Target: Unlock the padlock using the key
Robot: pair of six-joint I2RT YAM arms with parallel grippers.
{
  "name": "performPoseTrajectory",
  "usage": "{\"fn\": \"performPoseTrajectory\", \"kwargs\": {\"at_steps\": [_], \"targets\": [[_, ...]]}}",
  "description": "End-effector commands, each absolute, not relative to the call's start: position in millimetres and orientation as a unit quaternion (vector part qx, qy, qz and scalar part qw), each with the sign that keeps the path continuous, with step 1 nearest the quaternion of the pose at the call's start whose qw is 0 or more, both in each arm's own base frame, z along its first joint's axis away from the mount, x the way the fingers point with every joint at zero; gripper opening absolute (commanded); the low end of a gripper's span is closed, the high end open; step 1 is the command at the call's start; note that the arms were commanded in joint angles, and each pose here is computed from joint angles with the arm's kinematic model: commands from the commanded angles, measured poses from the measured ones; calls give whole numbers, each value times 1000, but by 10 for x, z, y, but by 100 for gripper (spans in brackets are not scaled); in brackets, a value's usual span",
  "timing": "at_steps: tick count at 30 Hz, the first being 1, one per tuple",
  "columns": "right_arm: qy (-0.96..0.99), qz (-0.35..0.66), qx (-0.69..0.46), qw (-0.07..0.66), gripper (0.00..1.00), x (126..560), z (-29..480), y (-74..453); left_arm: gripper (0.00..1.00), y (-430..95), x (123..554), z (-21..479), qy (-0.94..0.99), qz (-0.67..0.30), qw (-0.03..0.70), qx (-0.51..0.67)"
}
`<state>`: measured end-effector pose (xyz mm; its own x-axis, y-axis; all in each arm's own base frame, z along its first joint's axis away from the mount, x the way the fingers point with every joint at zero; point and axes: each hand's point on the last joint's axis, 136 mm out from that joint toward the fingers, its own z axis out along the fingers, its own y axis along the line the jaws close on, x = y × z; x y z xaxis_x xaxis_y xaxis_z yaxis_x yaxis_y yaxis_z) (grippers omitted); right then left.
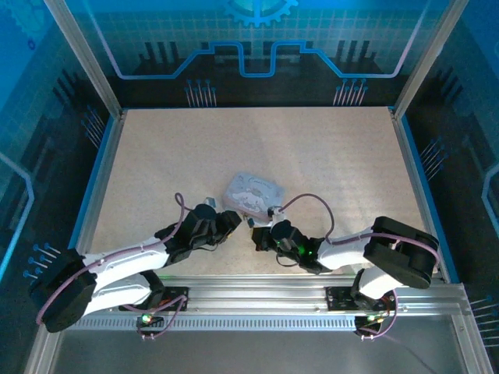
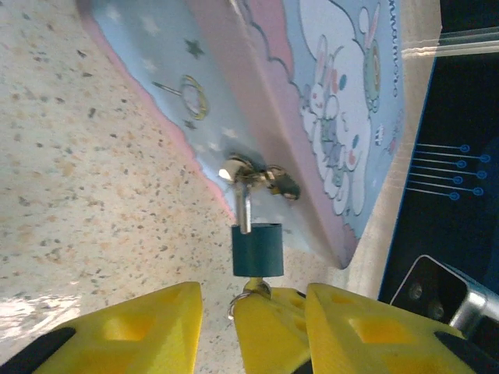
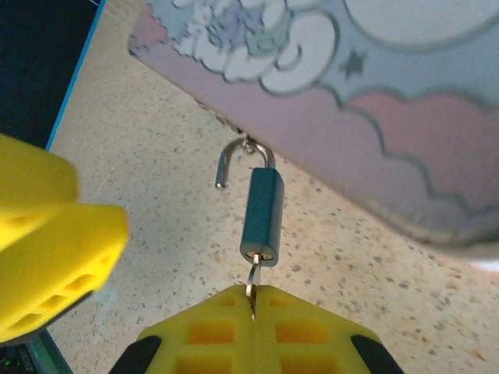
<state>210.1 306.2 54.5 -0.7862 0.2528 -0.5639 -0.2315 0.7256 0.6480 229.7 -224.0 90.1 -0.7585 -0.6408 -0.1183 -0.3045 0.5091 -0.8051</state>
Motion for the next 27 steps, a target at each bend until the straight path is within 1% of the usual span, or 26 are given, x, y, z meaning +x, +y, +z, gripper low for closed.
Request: {"fn": "performPoseTrajectory", "kwargs": {"at_steps": [1,4,14,20,24,27], "targets": [[881,365,55,296,0,2096,357,2944,42,-2151,2294,911,855,-382,224,-270],[885,366,66,280,3,2075,301,2945,43,-2130,2292,914,856,-378,228,-269],[890,358,70,273,4,2072,186,2931,45,-2112,2294,896,859,-372,229,-269],[892,351,72,274,14,2076,186,2897,48,-2074,2299,874,861,-365,229,-270],[897,339,80,273,29,2076,176,2833,51,-2016,2316,867,864,-356,233,-271],[896,334,82,279,35,2075,198,2777,53,-1965,2331,882,867,-350,238,-264]]}}
